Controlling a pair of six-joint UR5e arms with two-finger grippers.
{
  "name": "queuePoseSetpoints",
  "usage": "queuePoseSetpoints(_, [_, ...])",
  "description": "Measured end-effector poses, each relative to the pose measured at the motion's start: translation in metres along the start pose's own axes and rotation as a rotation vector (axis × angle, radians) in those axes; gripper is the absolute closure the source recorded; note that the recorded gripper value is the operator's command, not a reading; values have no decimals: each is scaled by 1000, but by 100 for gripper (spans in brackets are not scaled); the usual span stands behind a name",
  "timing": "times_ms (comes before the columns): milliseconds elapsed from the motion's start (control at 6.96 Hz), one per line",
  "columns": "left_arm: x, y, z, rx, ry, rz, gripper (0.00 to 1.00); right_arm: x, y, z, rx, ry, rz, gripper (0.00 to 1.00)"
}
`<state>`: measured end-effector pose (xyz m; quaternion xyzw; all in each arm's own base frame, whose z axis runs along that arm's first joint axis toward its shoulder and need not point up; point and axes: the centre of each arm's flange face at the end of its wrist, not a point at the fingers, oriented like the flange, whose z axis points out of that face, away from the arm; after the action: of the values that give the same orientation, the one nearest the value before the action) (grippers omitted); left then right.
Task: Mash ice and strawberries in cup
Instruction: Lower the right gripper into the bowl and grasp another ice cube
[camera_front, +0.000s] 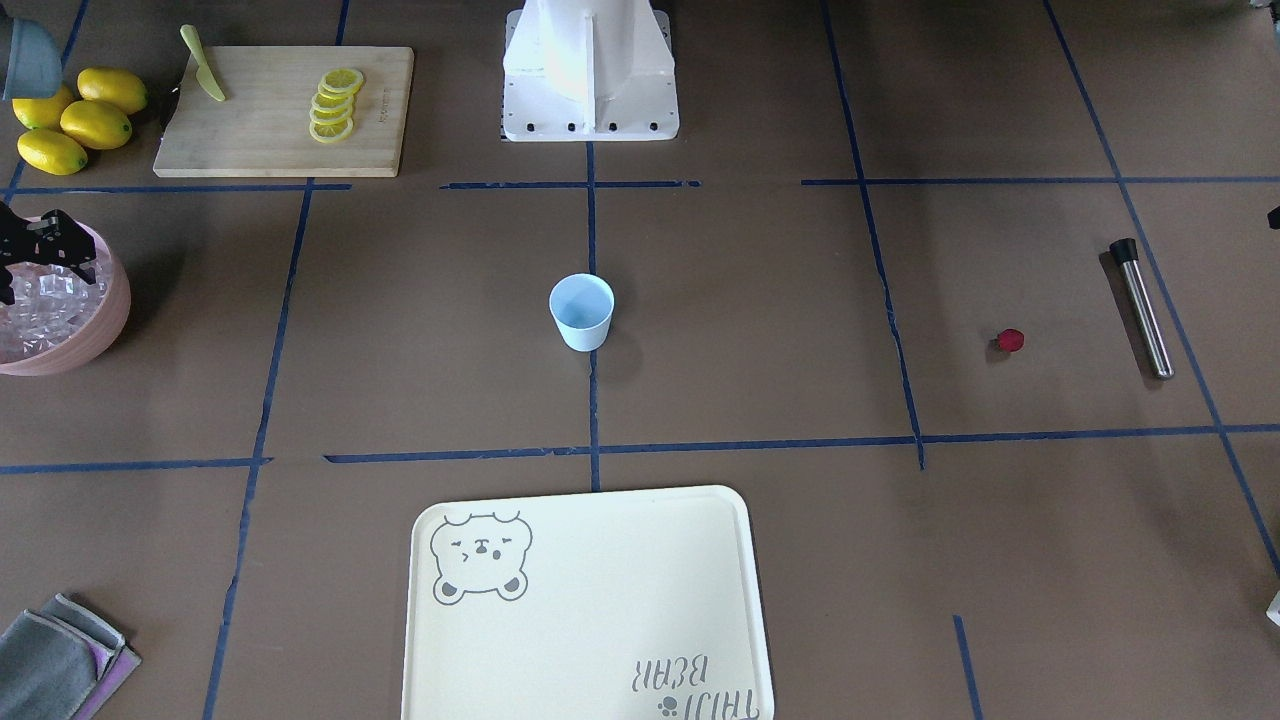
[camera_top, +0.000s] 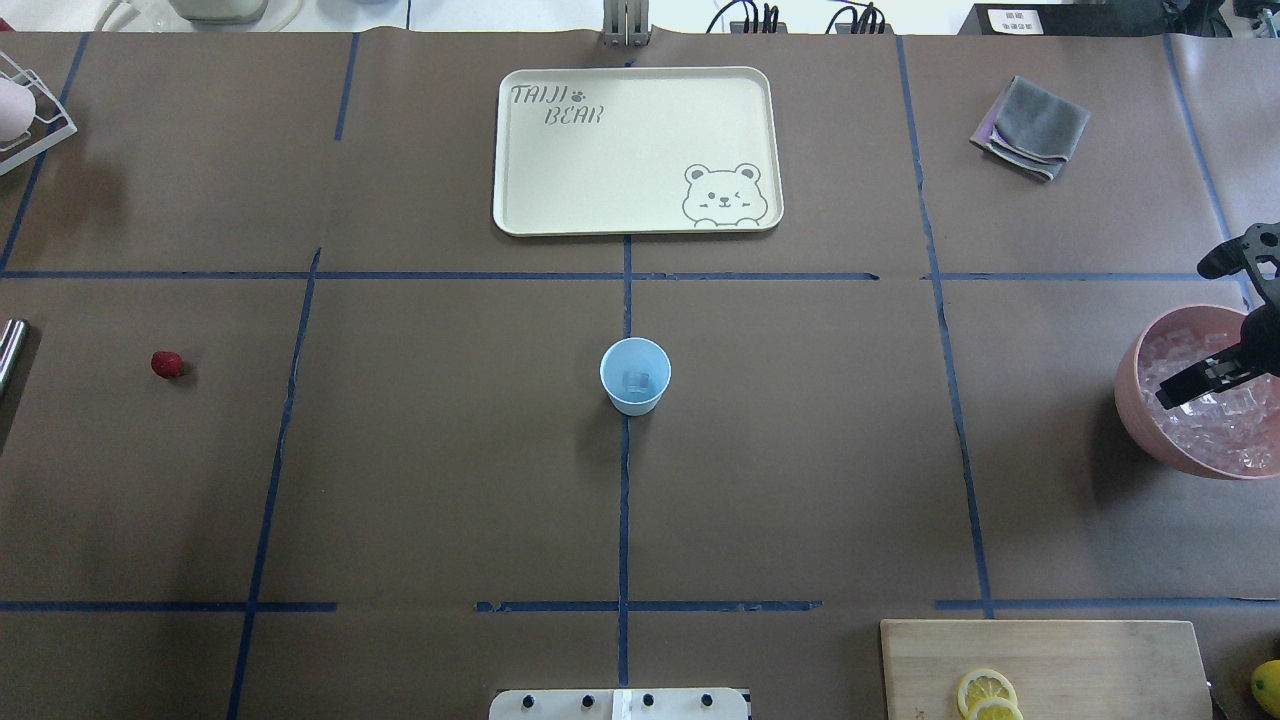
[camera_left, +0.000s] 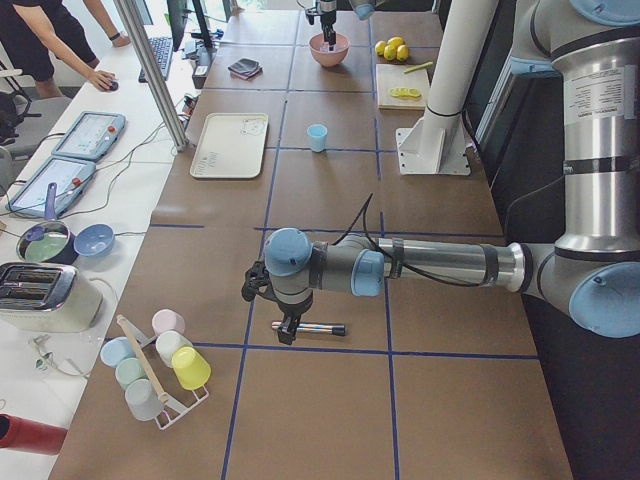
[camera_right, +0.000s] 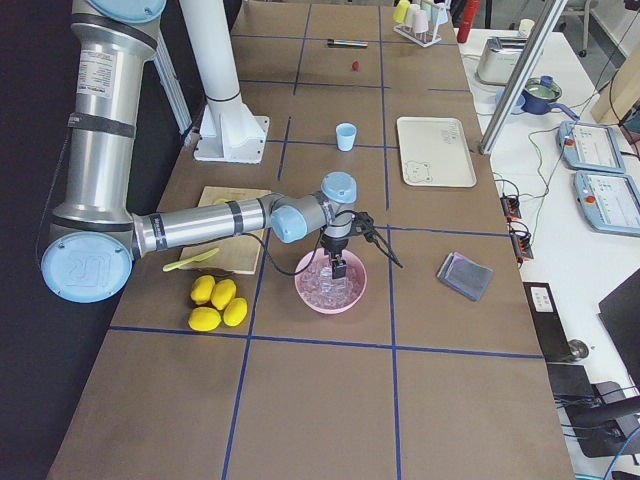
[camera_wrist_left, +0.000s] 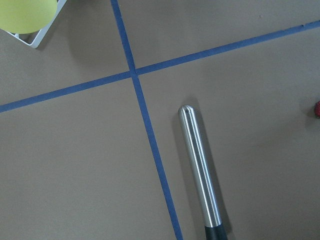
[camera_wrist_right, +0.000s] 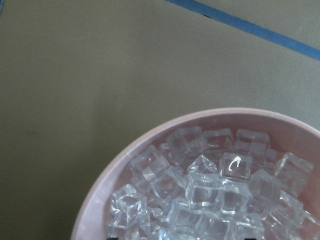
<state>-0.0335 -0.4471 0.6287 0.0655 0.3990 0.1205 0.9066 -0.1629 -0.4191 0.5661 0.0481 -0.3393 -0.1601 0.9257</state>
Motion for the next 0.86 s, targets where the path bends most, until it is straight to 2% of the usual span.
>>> queuePoseSetpoints(288, [0,0,0,0,0,0,0,1,3,5,-10,8,-6,22])
queuePoseSetpoints(575, [0,0,0,0,1,0,0,-1,4,10,-20,14,-10,22])
queuePoseSetpoints(719, [0,0,0,1,1,1,0,-1,4,12,-26,18,-12,34])
queuePoseSetpoints(862, [0,0,0,1,1,1,0,-2,5,15,-31,21,-14,65])
